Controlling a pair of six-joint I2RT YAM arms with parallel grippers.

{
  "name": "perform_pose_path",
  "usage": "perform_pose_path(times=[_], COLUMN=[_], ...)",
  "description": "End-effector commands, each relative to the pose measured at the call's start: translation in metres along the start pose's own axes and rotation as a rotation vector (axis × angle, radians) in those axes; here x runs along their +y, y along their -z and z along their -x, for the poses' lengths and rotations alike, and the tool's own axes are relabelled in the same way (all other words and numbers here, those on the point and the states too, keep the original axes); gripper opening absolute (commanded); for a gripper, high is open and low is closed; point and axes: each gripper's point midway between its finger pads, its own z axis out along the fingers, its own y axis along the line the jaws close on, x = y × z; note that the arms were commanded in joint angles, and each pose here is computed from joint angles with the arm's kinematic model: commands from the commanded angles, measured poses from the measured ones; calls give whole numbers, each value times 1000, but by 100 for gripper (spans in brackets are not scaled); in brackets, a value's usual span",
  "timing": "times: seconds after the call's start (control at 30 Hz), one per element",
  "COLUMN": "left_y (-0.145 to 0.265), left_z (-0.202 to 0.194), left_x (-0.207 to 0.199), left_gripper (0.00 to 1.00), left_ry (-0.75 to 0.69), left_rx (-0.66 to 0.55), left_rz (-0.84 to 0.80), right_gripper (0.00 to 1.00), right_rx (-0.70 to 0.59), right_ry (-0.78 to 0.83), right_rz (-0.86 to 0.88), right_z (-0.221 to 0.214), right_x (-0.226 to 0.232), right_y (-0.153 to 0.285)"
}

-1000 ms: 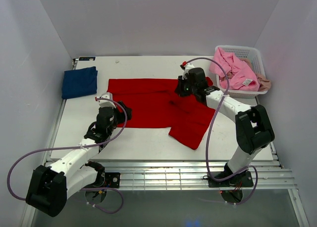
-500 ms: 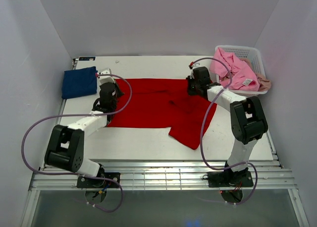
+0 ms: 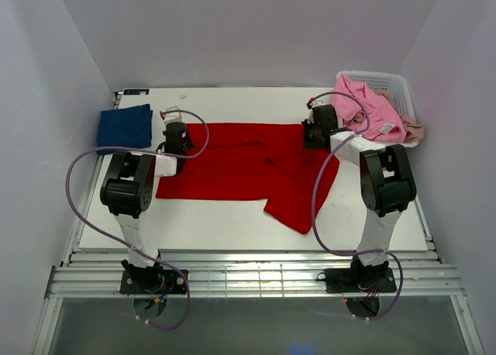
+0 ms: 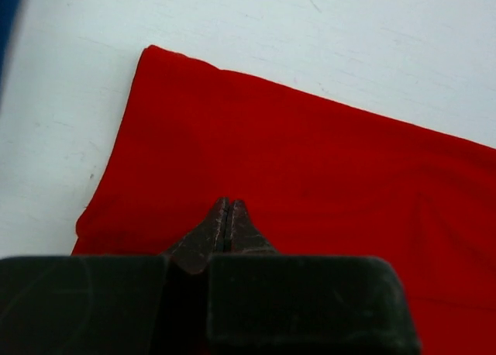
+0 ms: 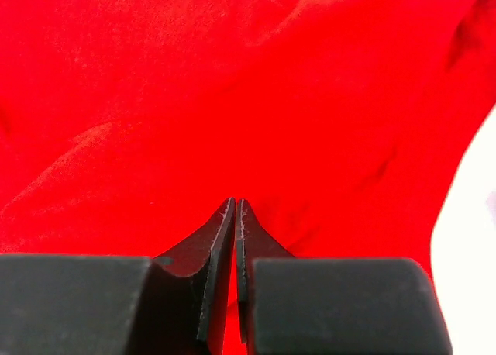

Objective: Fold and stack the t-shirts
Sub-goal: Fold the flattened tshirt in 1/3 of the way

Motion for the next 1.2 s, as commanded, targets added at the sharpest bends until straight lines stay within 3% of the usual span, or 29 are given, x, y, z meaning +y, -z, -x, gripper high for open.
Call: perform_pose_path(times=[0.0, 0.43, 0.83, 1.07, 1.17], left_y=[-10, -43, -76, -79, -78], left_z=[24, 2, -31, -25, -21], left_x=[-6, 21, 49, 78, 73], left_gripper=[0, 0, 0, 0, 0], left_ry=[15, 61, 140, 202, 217], left_rx=[-49, 133, 373, 378, 381], left_rz=[-23, 52, 122, 155, 125], right_gripper=[9, 9, 11, 11, 11], right_rx=[-28, 177, 242, 257, 239], right_ry=[18, 15, 18, 3, 0], right_rz=[7, -45, -132, -135, -87], right_z=[13, -30, -34, -35, -28], right_x=[-3, -24, -62, -73, -65], right_y=[2, -18, -11, -12, -13])
